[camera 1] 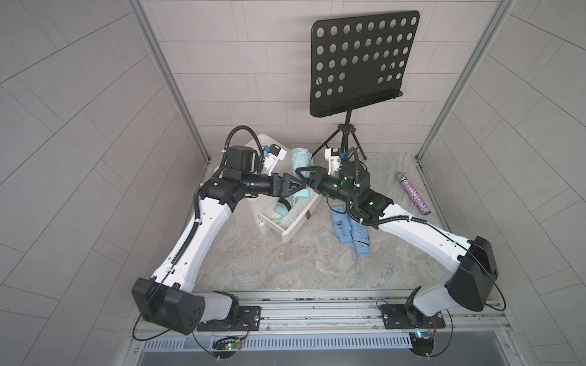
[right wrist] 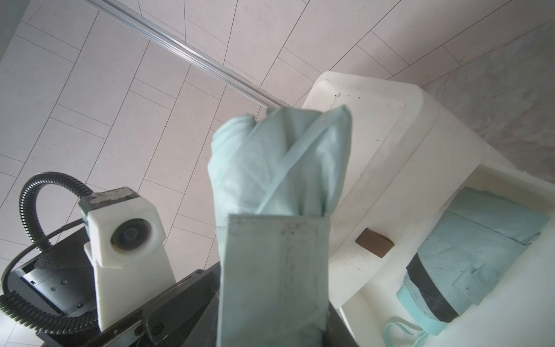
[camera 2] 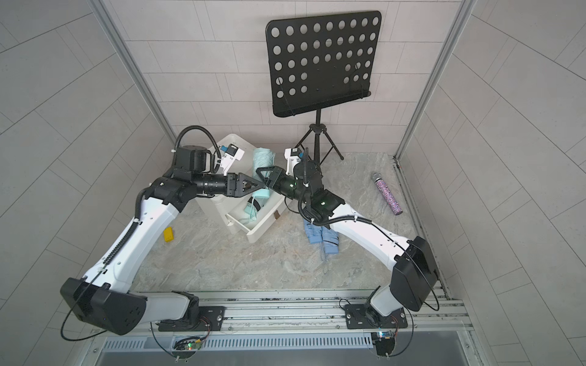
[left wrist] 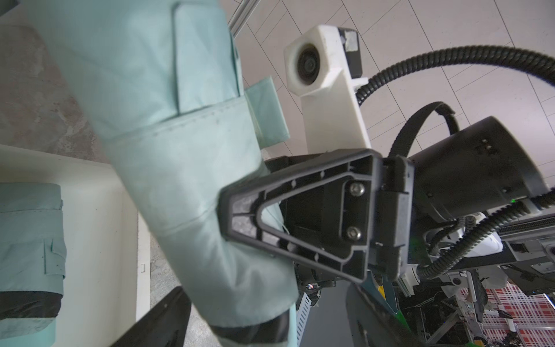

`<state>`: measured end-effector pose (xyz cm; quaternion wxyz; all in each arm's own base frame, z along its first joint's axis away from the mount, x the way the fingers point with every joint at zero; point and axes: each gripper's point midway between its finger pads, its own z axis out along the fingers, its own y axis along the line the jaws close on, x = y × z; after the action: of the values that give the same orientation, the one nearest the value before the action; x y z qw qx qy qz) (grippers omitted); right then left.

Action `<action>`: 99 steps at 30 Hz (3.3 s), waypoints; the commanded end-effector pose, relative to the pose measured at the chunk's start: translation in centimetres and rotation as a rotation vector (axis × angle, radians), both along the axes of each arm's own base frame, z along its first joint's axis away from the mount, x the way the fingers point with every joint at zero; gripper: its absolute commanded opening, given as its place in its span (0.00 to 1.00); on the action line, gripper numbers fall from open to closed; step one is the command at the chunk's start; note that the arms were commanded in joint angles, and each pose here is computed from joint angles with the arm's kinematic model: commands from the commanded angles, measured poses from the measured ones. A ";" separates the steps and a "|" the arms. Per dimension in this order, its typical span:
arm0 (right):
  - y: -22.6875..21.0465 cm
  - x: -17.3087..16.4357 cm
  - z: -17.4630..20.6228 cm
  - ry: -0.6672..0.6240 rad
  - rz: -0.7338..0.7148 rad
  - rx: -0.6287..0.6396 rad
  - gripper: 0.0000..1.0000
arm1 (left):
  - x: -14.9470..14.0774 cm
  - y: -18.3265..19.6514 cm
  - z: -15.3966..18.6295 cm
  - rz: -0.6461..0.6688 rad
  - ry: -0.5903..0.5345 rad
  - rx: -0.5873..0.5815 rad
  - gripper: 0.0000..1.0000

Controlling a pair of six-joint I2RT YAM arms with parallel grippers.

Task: Place the umbrella in the drawer by color
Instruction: Pick up the umbrella from the center of the board.

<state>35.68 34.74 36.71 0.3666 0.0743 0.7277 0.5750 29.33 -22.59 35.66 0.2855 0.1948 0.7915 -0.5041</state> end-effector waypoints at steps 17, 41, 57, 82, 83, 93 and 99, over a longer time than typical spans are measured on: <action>0.4 -1.0 4.8 -0.088 0.046 0.177 0.20 | 0.5 -1.2 -0.5 -0.017 -0.004 -0.023 0.69; -1.3 -1.0 2.5 -0.071 0.020 0.125 0.66 | -1.5 -1.0 1.8 -0.087 -0.032 -0.084 0.09; -0.4 0.3 4.6 -0.123 0.161 0.109 0.71 | -2.2 -1.1 3.0 -0.157 0.006 -0.141 0.06; -0.5 0.3 6.6 -0.131 0.180 0.164 0.27 | -1.3 0.2 2.3 -0.076 -0.010 -0.076 0.78; -0.8 0.4 7.1 -0.135 0.174 0.173 0.27 | -1.1 0.6 2.2 -0.059 -0.011 -0.067 0.80; -3.0 2.1 5.0 -0.033 0.015 0.101 0.27 | 2.0 9.2 3.6 0.215 -0.054 -0.028 0.83; -4.4 3.9 0.3 0.113 -0.138 -0.007 0.26 | 1.7 12.6 4.6 0.335 -0.163 0.060 0.83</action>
<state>39.24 31.76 35.99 0.3411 0.1189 0.7449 0.5609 32.59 -10.46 38.34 0.3819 0.0781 0.8073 -0.4431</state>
